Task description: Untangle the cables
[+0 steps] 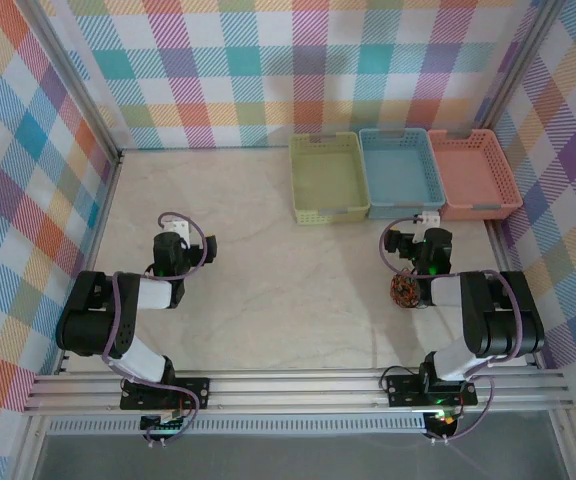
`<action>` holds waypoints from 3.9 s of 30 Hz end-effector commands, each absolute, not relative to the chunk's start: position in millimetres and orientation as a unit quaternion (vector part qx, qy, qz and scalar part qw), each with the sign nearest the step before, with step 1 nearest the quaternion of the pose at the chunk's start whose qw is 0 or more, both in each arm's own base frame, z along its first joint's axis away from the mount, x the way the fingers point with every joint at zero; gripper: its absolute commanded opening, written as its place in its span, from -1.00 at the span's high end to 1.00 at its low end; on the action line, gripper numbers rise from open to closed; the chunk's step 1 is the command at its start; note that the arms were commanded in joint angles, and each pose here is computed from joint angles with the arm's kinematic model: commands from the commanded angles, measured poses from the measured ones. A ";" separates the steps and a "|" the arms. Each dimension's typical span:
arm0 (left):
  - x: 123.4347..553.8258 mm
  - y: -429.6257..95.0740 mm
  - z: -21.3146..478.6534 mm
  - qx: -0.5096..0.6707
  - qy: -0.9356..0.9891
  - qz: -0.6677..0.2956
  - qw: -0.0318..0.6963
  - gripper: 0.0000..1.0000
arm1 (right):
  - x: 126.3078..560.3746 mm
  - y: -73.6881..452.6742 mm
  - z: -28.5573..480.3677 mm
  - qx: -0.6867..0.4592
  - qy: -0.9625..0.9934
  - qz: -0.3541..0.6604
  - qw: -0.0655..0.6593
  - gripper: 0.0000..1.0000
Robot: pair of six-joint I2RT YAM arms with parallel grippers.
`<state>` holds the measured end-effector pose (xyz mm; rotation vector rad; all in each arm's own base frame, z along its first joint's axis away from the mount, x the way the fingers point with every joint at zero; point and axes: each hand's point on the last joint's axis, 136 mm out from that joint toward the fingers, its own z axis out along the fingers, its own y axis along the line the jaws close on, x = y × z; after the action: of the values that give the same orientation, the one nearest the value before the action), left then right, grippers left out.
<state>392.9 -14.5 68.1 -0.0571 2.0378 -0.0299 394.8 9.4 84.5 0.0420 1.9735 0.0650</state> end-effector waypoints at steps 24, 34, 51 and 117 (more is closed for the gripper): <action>398.6 -14.5 78.0 -0.027 0.841 -0.021 0.540 -1.00 | 397.0 13.5 92.0 0.007 0.825 0.032 0.564 -0.99; 398.5 -14.4 78.0 -0.027 0.841 -0.021 0.540 -1.00 | 397.5 13.5 92.6 0.007 0.824 0.032 0.565 -0.99; 398.6 -14.5 77.5 -0.027 0.841 -0.021 0.539 -1.00 | 397.3 13.7 92.0 0.007 0.825 0.032 0.564 -0.99; 231.9 -73.8 213.5 -0.078 0.919 -0.191 0.335 -0.92 | 558.4 -85.7 104.3 0.149 0.965 -0.030 0.213 -0.49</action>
<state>233.4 -71.5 212.8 -0.2381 2.3991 -0.4987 568.4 -77.8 110.8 0.4338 2.6136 -0.0057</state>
